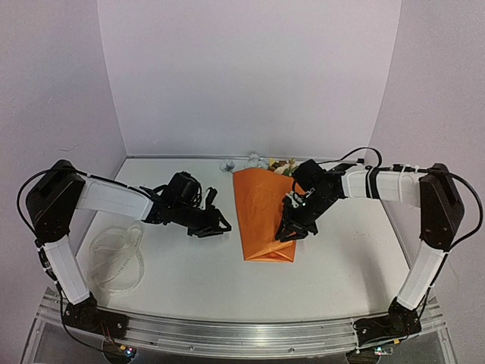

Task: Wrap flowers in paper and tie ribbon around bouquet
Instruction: Pick up the ribbon from the corner of the board.

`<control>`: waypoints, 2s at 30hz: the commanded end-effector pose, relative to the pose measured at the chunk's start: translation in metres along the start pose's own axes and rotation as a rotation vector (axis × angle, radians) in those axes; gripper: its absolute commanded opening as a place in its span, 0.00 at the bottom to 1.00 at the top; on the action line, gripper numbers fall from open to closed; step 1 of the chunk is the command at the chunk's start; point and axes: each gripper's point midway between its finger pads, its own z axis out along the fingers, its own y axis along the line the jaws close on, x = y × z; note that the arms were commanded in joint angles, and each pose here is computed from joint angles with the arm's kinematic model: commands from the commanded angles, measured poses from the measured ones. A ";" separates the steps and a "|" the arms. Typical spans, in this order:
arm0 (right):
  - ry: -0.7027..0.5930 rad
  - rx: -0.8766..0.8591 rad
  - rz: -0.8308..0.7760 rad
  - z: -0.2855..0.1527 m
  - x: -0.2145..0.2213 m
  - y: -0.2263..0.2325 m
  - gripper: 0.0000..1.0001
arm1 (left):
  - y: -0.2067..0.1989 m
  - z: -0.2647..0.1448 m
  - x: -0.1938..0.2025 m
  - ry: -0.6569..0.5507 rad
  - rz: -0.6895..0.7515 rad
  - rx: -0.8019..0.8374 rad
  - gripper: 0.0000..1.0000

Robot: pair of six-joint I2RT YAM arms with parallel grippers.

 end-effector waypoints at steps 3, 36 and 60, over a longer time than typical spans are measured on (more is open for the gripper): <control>-0.026 -0.017 -0.015 -0.010 -0.005 0.010 0.17 | 0.002 -0.022 -0.014 -0.088 -0.010 -0.029 0.35; -0.122 -0.109 -0.147 -0.058 0.003 0.053 0.36 | 0.111 -0.145 -0.024 -0.459 -0.265 -0.626 0.58; -0.125 -0.111 -0.184 -0.066 0.022 0.042 0.40 | 0.243 -0.213 -0.002 -0.572 -0.603 -0.901 0.58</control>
